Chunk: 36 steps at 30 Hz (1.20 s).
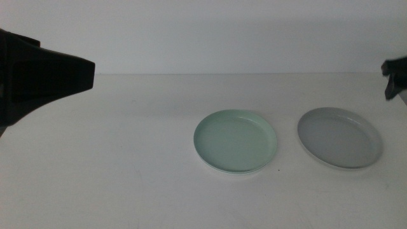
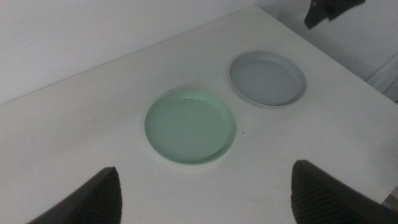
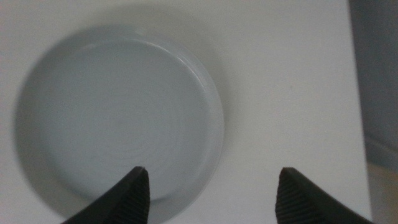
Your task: Stack the three bowls on top of each other.
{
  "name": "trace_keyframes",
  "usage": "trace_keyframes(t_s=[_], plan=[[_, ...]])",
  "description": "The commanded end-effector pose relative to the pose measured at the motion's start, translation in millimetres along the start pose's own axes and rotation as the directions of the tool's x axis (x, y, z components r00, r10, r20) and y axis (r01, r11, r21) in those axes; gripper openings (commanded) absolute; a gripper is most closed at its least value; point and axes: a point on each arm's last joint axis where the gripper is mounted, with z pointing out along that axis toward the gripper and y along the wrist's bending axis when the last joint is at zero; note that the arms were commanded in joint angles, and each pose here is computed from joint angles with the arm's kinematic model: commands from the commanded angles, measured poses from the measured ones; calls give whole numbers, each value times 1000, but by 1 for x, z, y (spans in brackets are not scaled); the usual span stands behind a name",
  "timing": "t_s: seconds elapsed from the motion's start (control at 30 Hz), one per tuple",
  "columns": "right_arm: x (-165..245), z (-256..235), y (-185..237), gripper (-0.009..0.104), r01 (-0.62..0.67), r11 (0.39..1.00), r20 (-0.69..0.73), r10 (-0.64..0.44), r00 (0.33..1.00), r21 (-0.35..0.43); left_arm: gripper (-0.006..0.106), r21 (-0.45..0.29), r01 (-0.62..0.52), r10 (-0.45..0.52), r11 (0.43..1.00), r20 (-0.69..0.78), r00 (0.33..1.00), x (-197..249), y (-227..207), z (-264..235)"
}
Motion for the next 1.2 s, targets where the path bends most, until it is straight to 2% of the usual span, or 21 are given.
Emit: trace_keyframes(t_s=[0.0,0.23,0.53,0.7,0.8,0.83,1.03,1.17], plan=[[-10,-3,-13,54,-26,1000,53,26,998,-7,90,11,21,-22,1000,94,995,-11,-2,-5],[-20,59,-28,54,-58,998,17,58,998,-11,90,11,21,-22,1000,94,995,-11,-2,-5],[-19,107,-27,52,-53,998,-33,52,998,-35,90,11,21,-22,1000,94,995,-11,-2,-5],[-16,123,-24,36,-13,997,-66,8,998,-76,90,11,21,-22,1000,94,995,-11,-2,-5],[-15,124,-23,12,9,996,-75,-16,997,-89,90,11,21,-22,1000,94,995,-11,-2,-5],[-15,122,-23,1,23,996,-75,-30,997,-91,90,11,21,-22,1000,94,995,-11,-2,-5],[-15,106,-21,0,22,993,-71,-30,997,-119,90,11,21,-22,1000,94,995,-11,-2,-5],[-24,59,-17,0,25,990,44,-19,999,-140,90,11,21,-22,1000,94,995,-11,-2,-5]])
